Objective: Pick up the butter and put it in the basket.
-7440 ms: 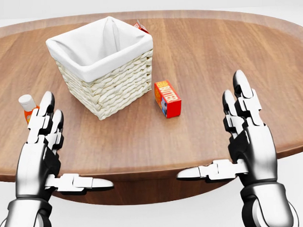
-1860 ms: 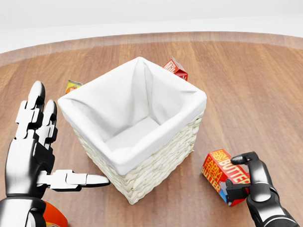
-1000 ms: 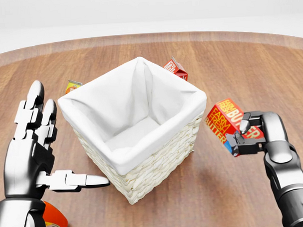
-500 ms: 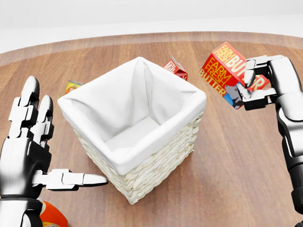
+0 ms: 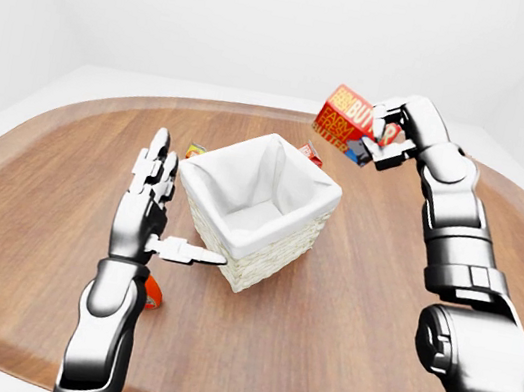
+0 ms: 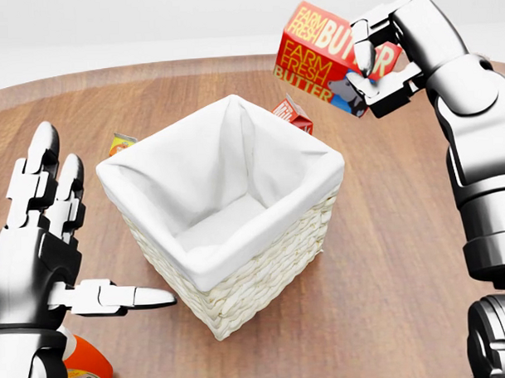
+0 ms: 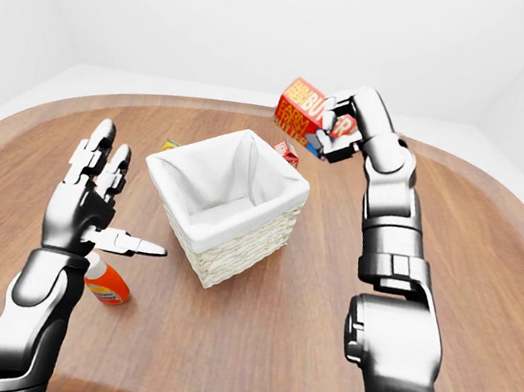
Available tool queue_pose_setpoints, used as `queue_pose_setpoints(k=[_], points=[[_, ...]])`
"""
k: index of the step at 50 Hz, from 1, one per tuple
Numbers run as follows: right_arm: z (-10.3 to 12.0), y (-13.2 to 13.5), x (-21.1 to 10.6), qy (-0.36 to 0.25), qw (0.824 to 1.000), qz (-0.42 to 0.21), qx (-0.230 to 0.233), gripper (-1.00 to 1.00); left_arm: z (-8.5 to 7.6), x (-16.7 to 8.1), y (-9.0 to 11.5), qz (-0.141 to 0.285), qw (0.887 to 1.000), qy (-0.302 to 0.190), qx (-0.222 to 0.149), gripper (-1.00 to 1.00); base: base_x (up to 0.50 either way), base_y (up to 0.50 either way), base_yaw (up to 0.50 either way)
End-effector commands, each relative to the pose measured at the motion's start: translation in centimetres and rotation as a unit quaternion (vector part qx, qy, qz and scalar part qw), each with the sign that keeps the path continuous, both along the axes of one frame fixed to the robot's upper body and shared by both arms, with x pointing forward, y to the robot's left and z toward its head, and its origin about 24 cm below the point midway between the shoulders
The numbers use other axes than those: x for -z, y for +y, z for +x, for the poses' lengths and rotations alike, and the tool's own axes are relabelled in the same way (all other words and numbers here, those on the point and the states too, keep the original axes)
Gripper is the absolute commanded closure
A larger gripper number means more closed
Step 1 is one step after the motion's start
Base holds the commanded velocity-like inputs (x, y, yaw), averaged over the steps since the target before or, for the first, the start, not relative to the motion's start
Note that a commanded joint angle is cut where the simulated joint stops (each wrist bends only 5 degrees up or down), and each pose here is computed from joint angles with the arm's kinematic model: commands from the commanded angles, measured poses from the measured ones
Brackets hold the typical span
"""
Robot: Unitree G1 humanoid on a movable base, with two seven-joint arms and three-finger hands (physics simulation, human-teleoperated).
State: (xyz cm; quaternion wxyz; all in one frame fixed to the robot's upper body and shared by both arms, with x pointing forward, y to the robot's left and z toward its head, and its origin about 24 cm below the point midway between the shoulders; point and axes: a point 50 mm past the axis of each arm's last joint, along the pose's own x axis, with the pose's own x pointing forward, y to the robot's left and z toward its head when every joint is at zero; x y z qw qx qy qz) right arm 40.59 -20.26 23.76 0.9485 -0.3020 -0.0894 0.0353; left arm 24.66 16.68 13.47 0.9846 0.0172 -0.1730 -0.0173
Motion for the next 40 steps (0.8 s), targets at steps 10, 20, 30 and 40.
queue_pose_setpoints(k=[10,20,30,40], points=[[0.7,5.2,-6.2,-0.071,0.989,-0.100,-0.086,1.00,-0.1,0.2,0.2,-0.008,1.000,0.004,-0.003,-1.00,0.00,0.00,0.00],[0.8,7.6,-6.1,-0.054,0.981,-0.145,-0.114,1.00,-0.4,0.4,0.3,-0.018,1.000,0.007,-0.003,-1.00,0.00,0.00,0.00],[0.9,9.3,-5.2,-0.038,0.974,-0.182,-0.127,1.00,-0.5,0.5,0.4,-0.025,1.000,0.009,-0.002,-1.00,0.00,0.00,0.00],[1.2,10.0,-4.8,-0.027,0.967,-0.223,-0.122,1.00,-0.6,0.5,0.6,-0.029,1.000,0.009,-0.003,-1.00,0.00,0.00,0.00]])
